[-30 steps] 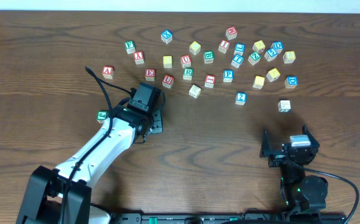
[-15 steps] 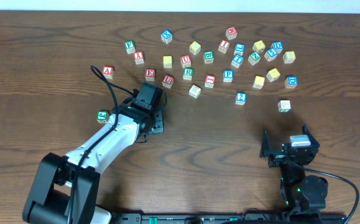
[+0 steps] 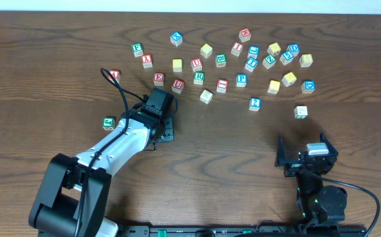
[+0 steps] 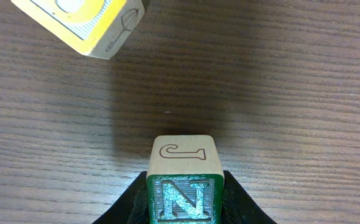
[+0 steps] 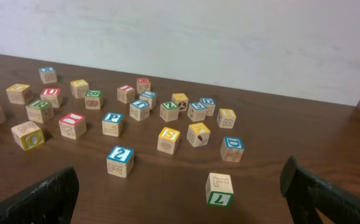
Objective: Spell out NEURIPS
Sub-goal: 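Lower the N block onto the table and open the left gripper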
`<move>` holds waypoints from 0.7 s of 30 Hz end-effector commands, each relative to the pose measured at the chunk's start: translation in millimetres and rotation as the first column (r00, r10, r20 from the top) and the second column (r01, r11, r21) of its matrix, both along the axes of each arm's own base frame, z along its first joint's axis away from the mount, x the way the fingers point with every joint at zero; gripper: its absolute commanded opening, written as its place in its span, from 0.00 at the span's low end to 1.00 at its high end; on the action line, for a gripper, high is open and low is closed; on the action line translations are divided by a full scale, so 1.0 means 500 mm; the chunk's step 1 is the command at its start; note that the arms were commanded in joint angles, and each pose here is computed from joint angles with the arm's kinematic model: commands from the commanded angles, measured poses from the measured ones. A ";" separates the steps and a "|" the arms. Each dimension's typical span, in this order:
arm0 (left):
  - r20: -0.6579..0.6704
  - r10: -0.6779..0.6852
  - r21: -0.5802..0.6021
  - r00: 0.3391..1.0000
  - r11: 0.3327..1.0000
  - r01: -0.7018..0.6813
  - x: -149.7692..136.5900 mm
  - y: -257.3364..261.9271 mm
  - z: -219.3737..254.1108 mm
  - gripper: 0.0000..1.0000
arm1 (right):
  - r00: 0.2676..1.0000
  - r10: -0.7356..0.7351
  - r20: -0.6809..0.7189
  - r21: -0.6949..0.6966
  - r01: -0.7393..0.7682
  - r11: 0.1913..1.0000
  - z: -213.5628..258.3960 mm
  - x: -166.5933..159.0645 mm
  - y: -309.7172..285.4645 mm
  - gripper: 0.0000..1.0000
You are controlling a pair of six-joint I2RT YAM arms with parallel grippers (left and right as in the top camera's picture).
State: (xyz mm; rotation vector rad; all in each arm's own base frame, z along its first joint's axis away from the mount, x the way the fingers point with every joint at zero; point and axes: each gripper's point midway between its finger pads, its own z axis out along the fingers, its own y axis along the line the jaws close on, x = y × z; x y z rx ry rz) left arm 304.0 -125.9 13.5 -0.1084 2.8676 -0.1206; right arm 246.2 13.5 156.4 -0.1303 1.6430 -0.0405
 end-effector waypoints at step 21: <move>0.025 -0.023 0.067 0.999 0.998 0.021 0.008 0.019 -0.005 0.13 | 1.000 -0.011 -0.003 0.015 0.011 1.000 -0.002 0.000 -0.005 0.99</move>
